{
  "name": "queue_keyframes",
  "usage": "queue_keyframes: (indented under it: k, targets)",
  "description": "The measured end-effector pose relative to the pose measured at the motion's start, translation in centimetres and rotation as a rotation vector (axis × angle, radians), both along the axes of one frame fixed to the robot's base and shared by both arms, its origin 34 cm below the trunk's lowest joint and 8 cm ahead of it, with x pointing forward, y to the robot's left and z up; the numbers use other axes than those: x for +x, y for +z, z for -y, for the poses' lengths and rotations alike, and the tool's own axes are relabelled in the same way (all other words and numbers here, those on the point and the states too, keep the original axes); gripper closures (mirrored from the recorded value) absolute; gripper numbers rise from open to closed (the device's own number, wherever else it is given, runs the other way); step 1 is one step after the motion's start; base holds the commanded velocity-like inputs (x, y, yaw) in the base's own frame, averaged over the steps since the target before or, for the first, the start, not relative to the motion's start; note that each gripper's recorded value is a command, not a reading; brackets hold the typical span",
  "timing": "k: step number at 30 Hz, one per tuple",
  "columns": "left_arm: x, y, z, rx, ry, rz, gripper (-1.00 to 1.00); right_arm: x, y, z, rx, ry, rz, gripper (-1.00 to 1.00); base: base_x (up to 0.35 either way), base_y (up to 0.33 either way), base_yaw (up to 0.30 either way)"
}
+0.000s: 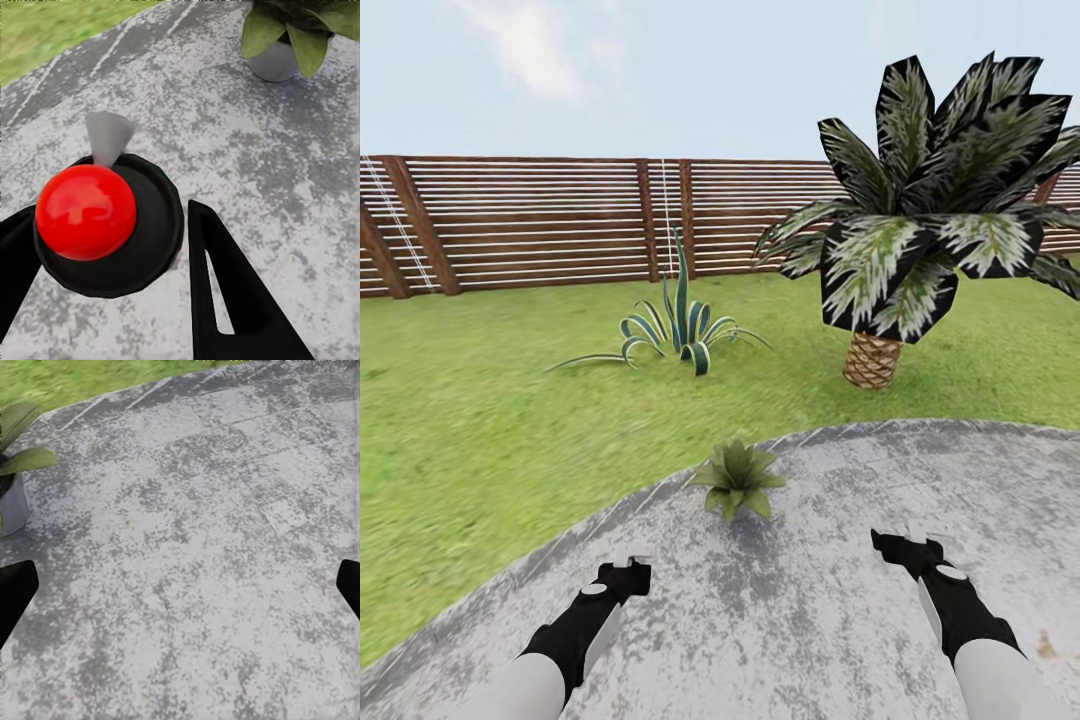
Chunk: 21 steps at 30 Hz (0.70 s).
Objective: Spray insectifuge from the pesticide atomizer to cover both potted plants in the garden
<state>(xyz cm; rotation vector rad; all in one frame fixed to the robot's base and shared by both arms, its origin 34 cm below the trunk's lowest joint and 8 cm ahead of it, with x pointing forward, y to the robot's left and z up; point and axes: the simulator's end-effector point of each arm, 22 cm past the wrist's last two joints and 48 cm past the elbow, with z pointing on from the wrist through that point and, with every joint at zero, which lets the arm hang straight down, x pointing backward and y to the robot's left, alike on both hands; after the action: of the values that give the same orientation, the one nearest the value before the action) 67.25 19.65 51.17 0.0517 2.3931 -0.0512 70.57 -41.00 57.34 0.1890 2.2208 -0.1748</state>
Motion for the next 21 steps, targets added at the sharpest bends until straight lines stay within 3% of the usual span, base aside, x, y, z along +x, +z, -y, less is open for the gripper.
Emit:
queue_keyframes:
  k: [21]
  targets:
    - [-0.1, 3.4, -0.4, 0.032, -0.022, -0.036, 1.00, 0.6, 4.3, 0.3, 0.000, -0.008, 0.008, -1.00, 0.000, 0.000, 0.000]
